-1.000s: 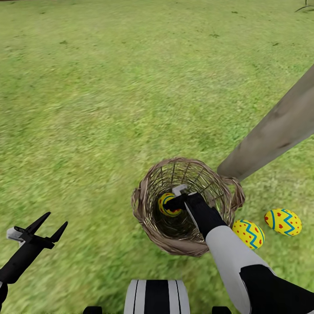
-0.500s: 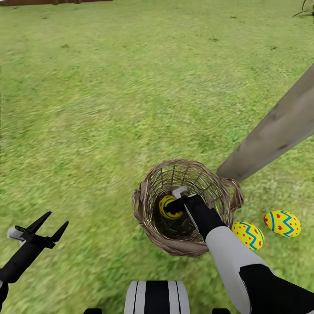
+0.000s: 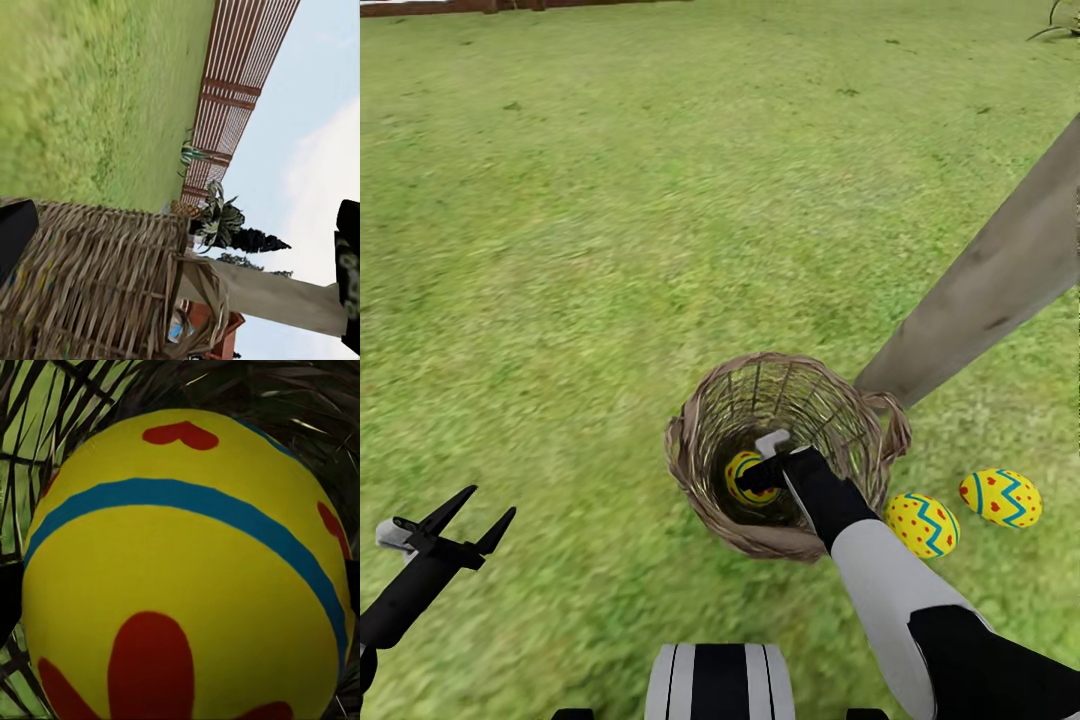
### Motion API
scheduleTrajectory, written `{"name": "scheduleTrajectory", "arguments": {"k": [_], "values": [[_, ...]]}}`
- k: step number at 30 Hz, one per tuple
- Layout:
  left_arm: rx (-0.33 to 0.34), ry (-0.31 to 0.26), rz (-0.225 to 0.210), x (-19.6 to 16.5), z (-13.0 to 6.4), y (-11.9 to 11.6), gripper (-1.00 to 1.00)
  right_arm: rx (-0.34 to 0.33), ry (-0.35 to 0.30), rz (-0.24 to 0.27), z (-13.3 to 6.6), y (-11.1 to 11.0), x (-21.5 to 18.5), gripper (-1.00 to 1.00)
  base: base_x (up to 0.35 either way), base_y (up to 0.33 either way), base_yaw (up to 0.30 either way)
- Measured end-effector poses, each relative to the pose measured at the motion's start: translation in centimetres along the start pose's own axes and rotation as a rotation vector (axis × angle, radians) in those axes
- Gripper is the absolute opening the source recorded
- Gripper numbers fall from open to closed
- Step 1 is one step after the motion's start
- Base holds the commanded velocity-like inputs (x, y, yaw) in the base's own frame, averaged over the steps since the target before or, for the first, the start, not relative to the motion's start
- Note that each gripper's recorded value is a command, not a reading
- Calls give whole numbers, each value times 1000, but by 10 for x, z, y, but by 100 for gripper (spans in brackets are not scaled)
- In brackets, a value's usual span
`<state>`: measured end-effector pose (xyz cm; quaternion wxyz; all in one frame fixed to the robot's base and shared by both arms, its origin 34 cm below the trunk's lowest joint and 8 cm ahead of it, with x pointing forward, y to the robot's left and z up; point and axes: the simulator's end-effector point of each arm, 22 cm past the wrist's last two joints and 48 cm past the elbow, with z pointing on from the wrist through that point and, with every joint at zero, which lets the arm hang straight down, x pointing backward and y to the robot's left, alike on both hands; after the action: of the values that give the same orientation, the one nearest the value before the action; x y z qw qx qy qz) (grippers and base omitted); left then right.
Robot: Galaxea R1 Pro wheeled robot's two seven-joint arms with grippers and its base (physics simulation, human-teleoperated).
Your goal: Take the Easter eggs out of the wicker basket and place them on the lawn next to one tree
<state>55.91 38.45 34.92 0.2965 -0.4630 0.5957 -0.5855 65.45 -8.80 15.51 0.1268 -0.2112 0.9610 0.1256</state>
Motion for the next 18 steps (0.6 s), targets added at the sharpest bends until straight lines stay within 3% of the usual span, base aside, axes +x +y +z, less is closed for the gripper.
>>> {"name": "scheduleTrajectory", "arguments": {"k": [9,15,17,18], "values": [[-26,42,50,7,6,-8,100,22,-23,-6,-21,-5,-18,-100,0,0,0],[-7,46,63,8,7,-21,100,60,-69,5,-51,-16,-51,-100,0,0,0],[0,46,65,9,8,-24,100,66,-51,10,-55,-17,-50,-100,0,0,0],[3,46,66,9,8,-26,100,70,-11,23,-58,-17,-43,-100,0,0,0]]}}
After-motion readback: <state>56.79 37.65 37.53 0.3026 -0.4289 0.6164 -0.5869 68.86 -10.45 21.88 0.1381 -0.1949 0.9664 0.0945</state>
